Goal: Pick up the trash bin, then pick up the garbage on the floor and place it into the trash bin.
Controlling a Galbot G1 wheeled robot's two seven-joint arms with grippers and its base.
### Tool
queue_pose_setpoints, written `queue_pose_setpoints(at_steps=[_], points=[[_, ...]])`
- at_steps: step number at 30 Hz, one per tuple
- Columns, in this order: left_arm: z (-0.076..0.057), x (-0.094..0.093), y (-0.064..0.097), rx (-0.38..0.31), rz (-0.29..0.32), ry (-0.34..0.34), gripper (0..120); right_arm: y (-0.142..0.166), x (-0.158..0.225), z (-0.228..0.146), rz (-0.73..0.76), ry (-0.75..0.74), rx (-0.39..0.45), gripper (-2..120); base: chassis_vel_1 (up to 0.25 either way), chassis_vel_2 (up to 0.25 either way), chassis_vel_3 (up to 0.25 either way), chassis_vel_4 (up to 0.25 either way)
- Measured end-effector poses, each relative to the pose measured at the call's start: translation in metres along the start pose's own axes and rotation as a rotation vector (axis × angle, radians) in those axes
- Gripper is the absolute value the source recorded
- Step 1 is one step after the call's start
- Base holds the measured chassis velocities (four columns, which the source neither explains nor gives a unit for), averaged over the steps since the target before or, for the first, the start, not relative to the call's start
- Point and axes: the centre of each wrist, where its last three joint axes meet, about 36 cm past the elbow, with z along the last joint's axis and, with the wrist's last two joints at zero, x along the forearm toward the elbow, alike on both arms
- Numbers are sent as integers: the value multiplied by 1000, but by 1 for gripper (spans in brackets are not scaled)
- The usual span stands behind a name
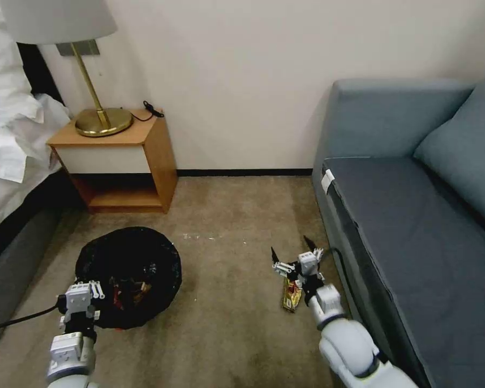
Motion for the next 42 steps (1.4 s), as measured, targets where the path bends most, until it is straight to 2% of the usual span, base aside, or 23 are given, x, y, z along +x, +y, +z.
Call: queue_pose_setpoints(at_steps=[2,4,5,9,18,24,25,26,28,30,32,33,37,38,41,42], points=[[0,0,0,0,0,0,7,-1,-3,-1,-7,25,-4,100,0,0,0,0],[-1,-1,0,1,-1,-1,7,-3,-24,1,-18,149,2,100,0,0,0,0],[-1,-1,0,1,-1,-1,7,-3,-24,1,-18,149,2,100,0,0,0,0],[-1,-1,-1,4,0,1,7,4,-55,29,1,273,66,100,0,0,0,0],[-2,-1,0,-1,0,-3,7,15,-88,65,15,401,106,100,0,0,0,0],[-3,0,0,-2,1,-1,7,17,-98,77,28,409,144,100,0,0,0,0],[-3,0,0,-3,1,-1,7,17,-102,81,36,414,158,93,0,0,0,0],[-3,0,0,-3,1,-1,7,17,-103,82,40,416,163,92,0,0,0,0],[-4,1,-1,-4,0,-2,7,15,-111,91,67,428,194,78,0,0,0,0],[-5,1,-1,-4,0,-2,7,14,-112,92,71,431,197,78,0,0,0,0],[-5,1,-1,-5,0,1,7,10,-115,98,85,440,198,64,0,0,0,0],[-5,1,-1,-5,0,1,7,10,-115,98,85,440,198,64,0,0,0,0],[-6,1,-2,-7,0,1,7,4,-115,105,95,436,189,45,0,0,0,0],[-6,1,-2,-7,0,1,7,4,-115,105,95,436,189,45,0,0,0,0],[-6,0,-3,-8,1,0,7,-3,-116,114,109,421,187,32,0,0,0,0],[-6,0,-3,-8,1,0,7,-3,-116,114,109,421,187,32,0,0,0,0]])
